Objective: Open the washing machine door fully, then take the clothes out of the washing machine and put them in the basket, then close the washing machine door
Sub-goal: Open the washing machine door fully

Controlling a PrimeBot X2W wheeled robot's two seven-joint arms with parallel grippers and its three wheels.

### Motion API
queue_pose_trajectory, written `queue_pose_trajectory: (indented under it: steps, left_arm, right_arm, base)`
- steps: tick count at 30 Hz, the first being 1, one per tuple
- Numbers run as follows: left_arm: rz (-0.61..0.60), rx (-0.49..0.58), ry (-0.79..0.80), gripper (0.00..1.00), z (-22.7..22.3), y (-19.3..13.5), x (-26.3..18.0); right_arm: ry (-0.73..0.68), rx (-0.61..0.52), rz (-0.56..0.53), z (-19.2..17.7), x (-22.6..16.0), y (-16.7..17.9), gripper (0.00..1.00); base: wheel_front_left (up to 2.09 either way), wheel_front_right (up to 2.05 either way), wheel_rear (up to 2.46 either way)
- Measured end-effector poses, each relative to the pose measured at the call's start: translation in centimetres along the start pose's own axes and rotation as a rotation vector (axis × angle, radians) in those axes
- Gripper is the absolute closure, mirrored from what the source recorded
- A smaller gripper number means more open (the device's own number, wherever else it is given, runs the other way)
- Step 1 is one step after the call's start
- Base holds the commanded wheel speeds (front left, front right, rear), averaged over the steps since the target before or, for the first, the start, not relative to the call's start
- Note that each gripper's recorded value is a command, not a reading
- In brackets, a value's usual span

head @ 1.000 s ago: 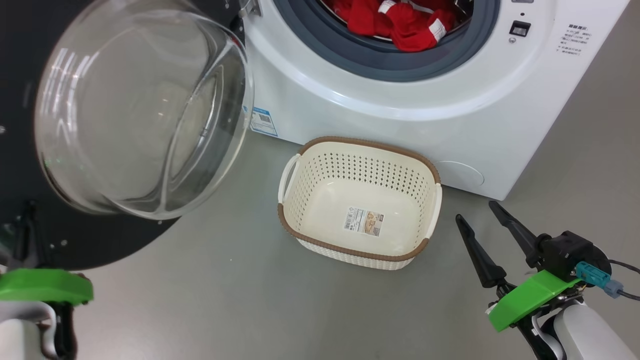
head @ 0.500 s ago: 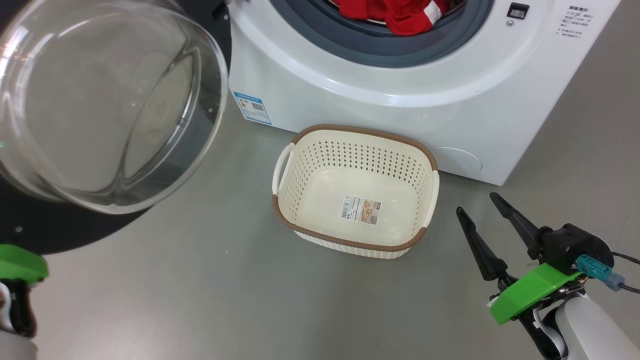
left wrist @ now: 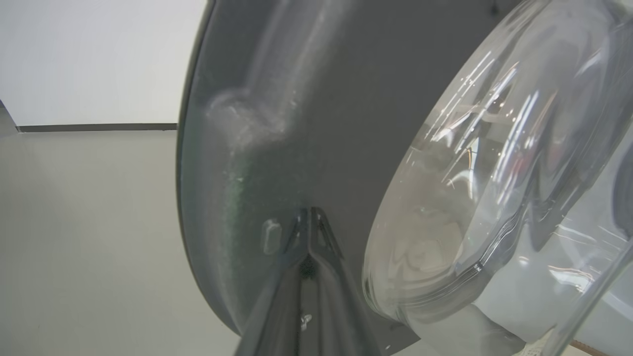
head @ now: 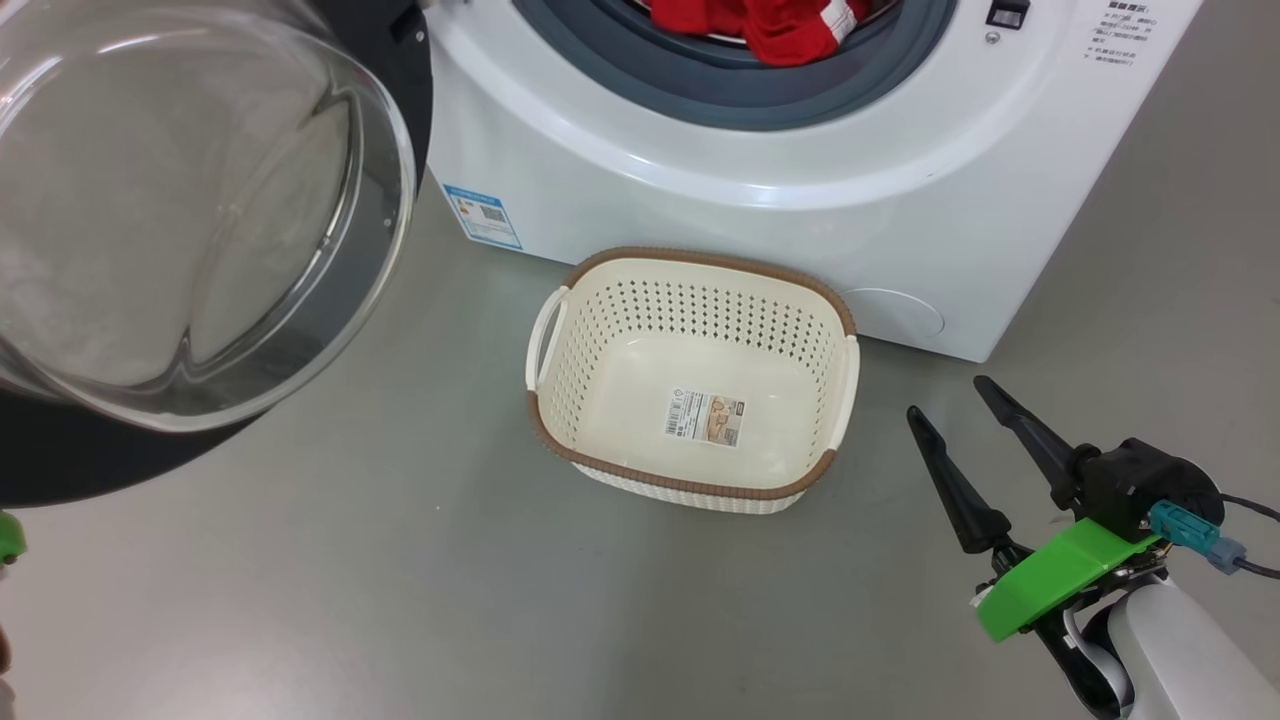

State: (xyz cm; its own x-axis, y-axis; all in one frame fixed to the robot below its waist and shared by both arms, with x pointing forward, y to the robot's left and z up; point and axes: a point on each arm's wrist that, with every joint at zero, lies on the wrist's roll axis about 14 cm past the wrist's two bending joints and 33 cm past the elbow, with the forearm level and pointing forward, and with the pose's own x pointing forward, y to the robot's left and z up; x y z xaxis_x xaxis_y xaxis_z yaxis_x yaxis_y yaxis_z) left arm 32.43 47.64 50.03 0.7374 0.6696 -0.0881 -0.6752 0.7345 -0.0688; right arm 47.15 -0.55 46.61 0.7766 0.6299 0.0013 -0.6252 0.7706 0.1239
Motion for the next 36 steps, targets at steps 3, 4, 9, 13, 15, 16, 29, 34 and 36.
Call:
queue_pose_trajectory:
  steps: [3,4,9,13,15,16,29,34,36]
  left_arm:
    - [0.001,0.003,-0.001,1.0,0.1,0.1,0.0]
    - [0.002,0.002,-0.001,1.0,0.1,0.1,0.0]
    - [0.002,-0.001,-0.006,1.0,0.3,0.2,-0.1]
    - [-0.007,-0.015,-0.018,1.0,0.7,-0.2,-0.2]
    - [-0.026,-0.032,-0.033,1.0,1.1,-0.8,-0.2]
    - [-0.035,-0.041,-0.041,1.0,1.2,-1.2,-0.3]
    - [-0.152,-0.097,-0.063,0.0,-0.5,-3.8,-4.9]
    - [-0.2,-0.11,-0.05,0.0,-1.7,-5.1,-7.1]
    - [-0.231,-0.106,-0.04,0.0,-2.3,-6.0,-7.7]
  right_arm:
    - [-0.004,-0.003,-0.003,0.2,-0.1,0.0,0.0]
    - [-0.005,-0.003,-0.003,0.3,-0.1,0.0,0.0]
    - [-0.014,-0.005,-0.005,0.7,-0.2,0.1,0.0]
    - [-0.02,-0.008,-0.005,1.0,-0.2,0.2,0.0]
    - [-0.025,-0.011,-0.005,1.3,-0.3,0.3,0.0]
    - [-0.027,-0.013,-0.005,1.4,-0.3,0.3,0.0]
    - [-0.048,-0.027,-0.012,2.7,-1.1,0.7,0.0]
    - [-0.052,-0.026,-0.03,3.0,-1.8,0.4,0.0]
    - [-0.057,-0.027,-0.042,3.2,-2.2,0.1,0.0]
  base:
    - [0.0,0.0,0.0]
    - [0.0,0.0,0.0]
    - [0.0,0.0,0.0]
    - [0.0,0.0,0.0]
    - [0.0,0.0,0.0]
    - [0.0,0.0,0.0]
    - [0.0,0.0,0.0]
    - [0.0,0.0,0.0]
    - [0.0,0.0,0.0]
